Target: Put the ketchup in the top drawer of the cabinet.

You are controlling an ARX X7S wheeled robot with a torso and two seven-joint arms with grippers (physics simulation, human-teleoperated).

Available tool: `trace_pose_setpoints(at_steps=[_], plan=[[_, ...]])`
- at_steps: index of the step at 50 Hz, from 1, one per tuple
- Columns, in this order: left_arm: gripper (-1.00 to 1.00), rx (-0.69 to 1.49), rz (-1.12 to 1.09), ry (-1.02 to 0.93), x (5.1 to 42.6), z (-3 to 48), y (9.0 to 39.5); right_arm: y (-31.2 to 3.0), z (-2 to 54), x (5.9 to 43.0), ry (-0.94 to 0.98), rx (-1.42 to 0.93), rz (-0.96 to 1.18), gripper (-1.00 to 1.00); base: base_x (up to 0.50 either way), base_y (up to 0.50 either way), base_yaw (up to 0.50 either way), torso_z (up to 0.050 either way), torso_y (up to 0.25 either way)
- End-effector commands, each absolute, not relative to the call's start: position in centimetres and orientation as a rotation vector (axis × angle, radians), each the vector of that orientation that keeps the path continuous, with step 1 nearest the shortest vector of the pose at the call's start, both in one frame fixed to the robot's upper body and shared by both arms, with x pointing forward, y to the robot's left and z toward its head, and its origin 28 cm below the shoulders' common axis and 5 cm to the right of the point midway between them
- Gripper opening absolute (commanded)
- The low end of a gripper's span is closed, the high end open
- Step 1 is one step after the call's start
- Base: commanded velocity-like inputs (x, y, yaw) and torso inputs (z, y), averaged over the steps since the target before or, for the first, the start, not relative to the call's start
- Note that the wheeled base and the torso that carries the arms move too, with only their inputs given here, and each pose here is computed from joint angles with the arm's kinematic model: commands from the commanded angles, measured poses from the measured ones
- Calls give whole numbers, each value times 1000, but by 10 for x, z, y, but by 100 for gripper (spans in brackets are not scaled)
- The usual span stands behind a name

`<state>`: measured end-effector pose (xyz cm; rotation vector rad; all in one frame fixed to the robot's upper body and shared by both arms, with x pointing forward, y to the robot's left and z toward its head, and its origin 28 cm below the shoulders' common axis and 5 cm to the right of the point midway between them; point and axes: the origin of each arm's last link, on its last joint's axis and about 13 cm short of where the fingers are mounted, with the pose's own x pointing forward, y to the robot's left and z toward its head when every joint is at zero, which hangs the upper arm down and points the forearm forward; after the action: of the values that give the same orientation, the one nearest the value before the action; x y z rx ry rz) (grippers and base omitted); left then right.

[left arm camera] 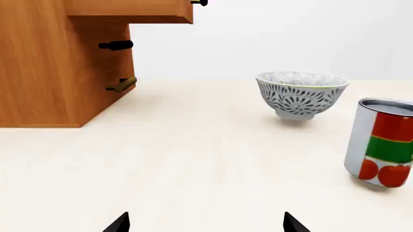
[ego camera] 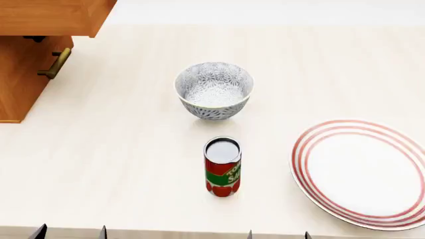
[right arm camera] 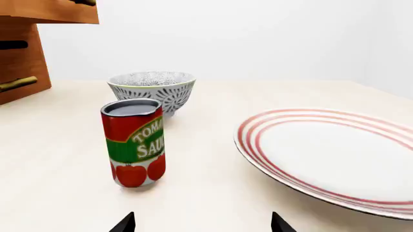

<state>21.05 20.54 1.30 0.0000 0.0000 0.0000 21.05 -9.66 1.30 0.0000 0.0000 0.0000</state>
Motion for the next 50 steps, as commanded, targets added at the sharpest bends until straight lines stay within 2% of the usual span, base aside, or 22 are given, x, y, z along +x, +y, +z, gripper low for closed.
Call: trace_pose_setpoints(at_steps=[1,36,50], plan=[[100,0,0,0,210,12,205,-96,12,210,0,0,1,100,0,0,0,0,0],[100,75,41,-195,196,111,210,-103,118,204,-244,-22,-14,100,2,0,0,0,0],[100,76,52,-193,200,108,211,-102,111,208,-225,-20,-1,100,473,0,0,0,0]])
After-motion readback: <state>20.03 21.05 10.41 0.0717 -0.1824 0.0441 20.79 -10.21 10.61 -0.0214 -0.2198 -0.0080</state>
